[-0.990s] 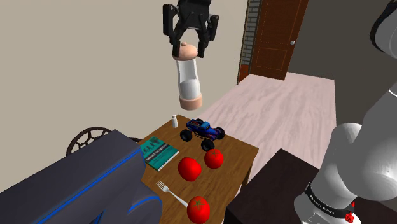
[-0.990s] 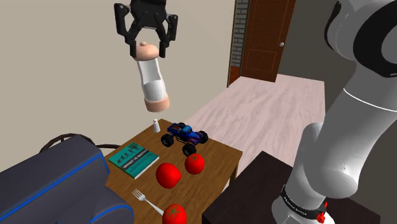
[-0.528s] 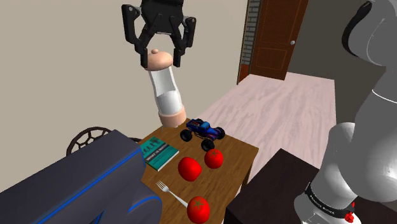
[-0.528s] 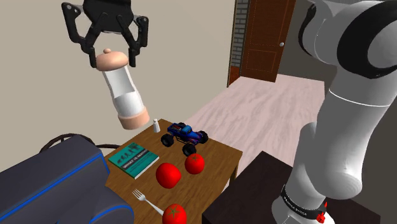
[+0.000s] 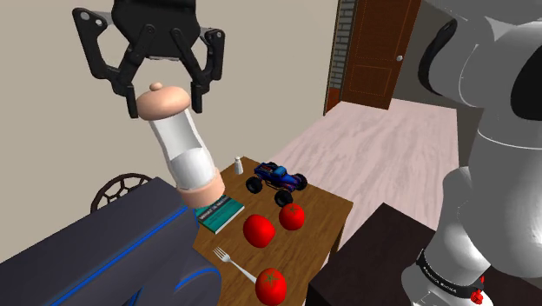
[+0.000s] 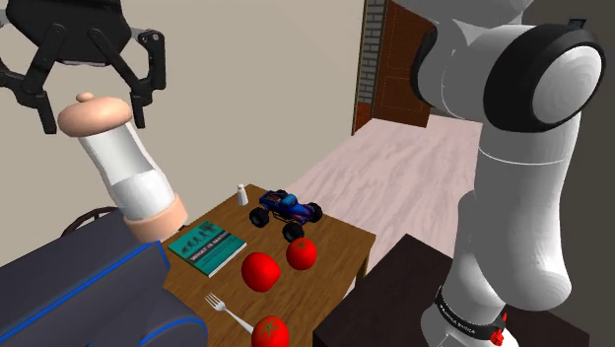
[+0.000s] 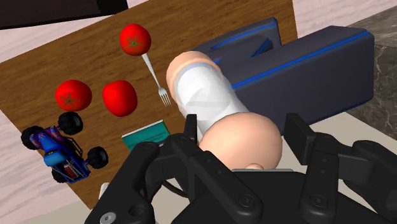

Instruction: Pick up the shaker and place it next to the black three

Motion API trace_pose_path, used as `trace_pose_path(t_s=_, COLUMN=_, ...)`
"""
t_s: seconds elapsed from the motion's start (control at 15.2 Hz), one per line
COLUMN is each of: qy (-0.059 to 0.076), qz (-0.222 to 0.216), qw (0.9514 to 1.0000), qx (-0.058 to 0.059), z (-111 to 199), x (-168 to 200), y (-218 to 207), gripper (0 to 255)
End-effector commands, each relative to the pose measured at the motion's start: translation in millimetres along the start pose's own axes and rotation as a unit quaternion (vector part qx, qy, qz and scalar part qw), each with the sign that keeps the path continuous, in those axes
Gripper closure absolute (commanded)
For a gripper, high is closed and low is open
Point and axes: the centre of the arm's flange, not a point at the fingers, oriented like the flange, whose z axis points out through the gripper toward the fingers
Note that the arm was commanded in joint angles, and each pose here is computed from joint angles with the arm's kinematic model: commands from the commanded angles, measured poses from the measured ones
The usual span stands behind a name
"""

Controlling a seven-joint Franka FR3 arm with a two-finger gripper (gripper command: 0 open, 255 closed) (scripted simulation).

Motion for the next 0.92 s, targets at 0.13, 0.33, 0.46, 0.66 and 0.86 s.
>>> trace_pose_path(t_s=0.13, qy=0.0, qz=0.001, qw=1.0, qx=0.0, z=19.0, x=-2.3, y=-2.8, gripper=255)
trace_pose_path(t_s=0.33, qy=0.0, qz=0.001, qw=1.0, qx=0.0, z=34.6, x=-2.8, y=-0.2, gripper=255)
trace_pose_path(t_s=0.46, qy=0.0, qz=0.001, qw=1.0, qx=0.0, z=45.1, x=-3.1, y=1.5, gripper=255)
trace_pose_path(t_s=0.66, qy=0.0, qz=0.001, qw=1.0, qx=0.0, z=60.7, x=-3.5, y=4.1, gripper=255)
trace_pose_path(t_s=0.86, qy=0.0, qz=0.001, qw=1.0, qx=0.0, z=76.3, x=-3.9, y=6.7, gripper=255)
